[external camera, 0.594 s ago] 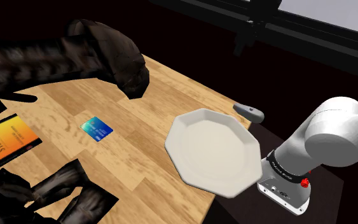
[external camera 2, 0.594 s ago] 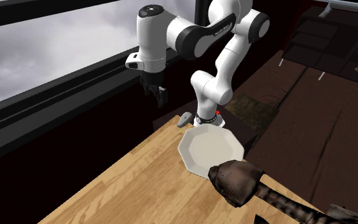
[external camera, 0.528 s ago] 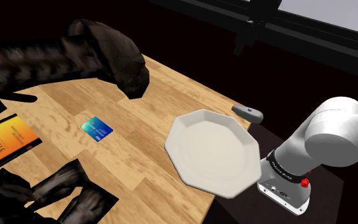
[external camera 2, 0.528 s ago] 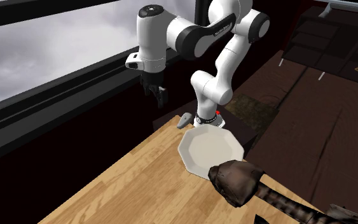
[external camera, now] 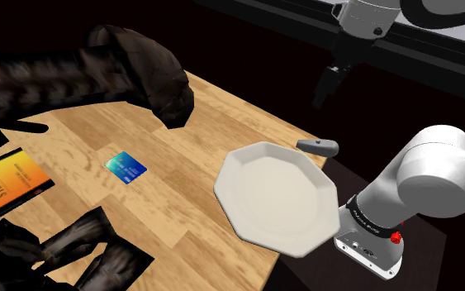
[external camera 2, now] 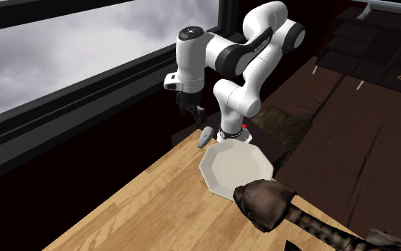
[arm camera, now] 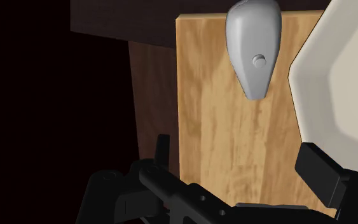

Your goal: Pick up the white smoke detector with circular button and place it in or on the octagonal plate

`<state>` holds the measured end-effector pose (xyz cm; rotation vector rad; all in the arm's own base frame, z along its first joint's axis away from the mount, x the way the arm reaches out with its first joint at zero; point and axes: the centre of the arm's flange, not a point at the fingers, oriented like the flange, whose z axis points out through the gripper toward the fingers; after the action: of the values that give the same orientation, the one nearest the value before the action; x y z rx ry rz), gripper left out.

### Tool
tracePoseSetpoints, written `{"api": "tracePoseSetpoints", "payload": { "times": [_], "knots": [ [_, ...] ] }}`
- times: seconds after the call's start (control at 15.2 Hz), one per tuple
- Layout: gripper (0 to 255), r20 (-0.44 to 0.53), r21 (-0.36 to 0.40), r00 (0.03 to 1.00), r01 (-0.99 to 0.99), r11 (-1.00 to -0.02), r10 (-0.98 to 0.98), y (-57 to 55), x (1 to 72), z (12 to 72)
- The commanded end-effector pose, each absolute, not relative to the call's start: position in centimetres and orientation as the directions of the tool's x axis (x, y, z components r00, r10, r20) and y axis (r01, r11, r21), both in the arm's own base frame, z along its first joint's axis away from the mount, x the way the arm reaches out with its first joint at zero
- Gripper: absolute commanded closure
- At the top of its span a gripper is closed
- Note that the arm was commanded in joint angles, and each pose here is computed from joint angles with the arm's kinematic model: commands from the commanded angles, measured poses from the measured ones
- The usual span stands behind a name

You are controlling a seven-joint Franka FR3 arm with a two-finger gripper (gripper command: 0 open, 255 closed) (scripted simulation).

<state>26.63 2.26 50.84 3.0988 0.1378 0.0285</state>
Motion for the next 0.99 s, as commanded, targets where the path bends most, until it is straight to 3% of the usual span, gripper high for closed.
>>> {"api": "tracePoseSetpoints", "payload": {
  "times": [0.0,0.33,0.92],
  "knots": [
    [0,0.009,0.029,0.996,0.092,-0.995,0.092,2.8,24.7,48.9],
    [0,-0.008,0.002,0.995,0.101,-0.995,0.101,4.0,20.4,45.0],
    [0,-0.008,0.002,0.995,0.101,-0.995,0.101,4.0,20.4,41.0]
  ]
}}
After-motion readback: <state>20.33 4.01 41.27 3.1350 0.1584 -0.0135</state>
